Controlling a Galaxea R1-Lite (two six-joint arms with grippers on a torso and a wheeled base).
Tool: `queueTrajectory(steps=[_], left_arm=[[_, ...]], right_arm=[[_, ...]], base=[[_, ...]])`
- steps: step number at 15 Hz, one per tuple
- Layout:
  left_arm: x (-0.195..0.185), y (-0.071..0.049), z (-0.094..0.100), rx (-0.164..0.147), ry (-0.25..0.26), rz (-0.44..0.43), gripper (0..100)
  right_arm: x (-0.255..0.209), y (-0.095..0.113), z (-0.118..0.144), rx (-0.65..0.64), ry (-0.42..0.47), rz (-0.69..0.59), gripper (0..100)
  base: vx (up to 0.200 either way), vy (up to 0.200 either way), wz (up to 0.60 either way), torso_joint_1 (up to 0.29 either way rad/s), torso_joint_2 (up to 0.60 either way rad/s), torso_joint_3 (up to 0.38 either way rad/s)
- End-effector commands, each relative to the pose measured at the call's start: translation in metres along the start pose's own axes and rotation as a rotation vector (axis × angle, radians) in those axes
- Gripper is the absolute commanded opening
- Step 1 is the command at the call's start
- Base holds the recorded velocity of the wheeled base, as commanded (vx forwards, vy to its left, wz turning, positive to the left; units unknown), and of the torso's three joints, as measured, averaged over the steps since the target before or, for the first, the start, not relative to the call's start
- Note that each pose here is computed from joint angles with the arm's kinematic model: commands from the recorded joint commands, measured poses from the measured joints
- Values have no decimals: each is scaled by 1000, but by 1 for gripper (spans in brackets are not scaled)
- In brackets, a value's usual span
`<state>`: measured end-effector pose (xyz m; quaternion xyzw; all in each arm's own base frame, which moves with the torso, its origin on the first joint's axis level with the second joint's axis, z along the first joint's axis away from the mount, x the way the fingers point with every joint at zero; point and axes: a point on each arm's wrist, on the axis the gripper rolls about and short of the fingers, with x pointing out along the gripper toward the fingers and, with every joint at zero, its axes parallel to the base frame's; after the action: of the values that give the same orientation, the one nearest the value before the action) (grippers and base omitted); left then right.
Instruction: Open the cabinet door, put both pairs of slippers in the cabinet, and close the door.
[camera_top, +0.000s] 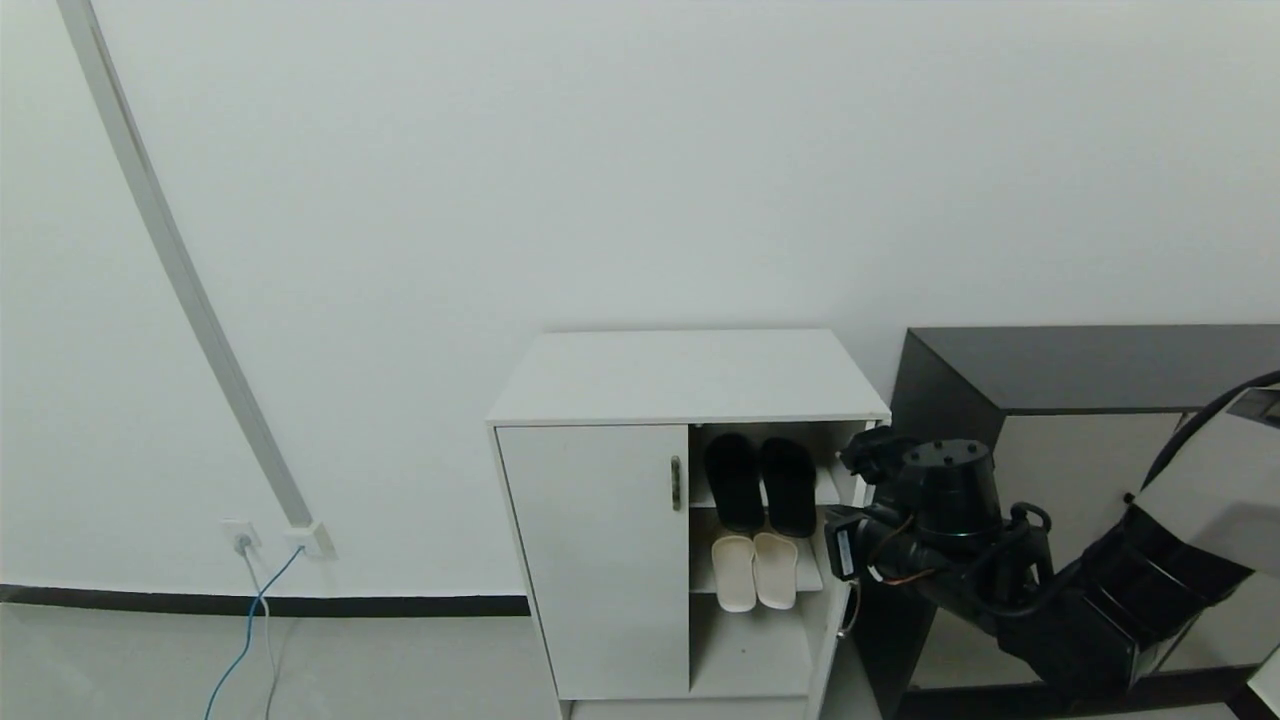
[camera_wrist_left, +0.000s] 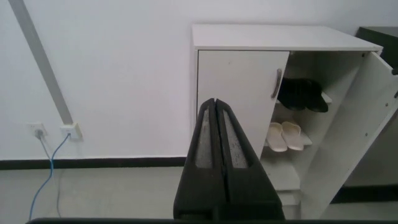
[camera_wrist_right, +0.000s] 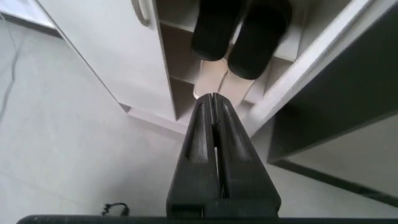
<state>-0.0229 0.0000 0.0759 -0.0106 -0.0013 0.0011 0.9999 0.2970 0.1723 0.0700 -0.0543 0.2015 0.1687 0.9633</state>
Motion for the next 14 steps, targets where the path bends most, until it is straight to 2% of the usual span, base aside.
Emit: queueTrajectory(steps=[1,3,8,11,14], left_arm=[[0,0,0,0,-1,2,0],[0,0,0,0,-1,2,0],[0,0,0,0,-1,2,0],[0,0,0,0,-1,2,0],[0,0,0,0,-1,2,0]], right_arm=[[-2,-8,0,-27,4,-47,0],[-1,-13,-2,-49,12,-112,0],[-1,-30,1,-78,12,-166,0],[-4,-39,-8,-134,73,-201,0],[4,-35,-19,-144,127,-183,0]], base=[[0,0,0,0,0,0],[0,0,0,0,0,0],[0,0,0,0,0,0],[0,0,0,0,0,0],[0,0,0,0,0,0]])
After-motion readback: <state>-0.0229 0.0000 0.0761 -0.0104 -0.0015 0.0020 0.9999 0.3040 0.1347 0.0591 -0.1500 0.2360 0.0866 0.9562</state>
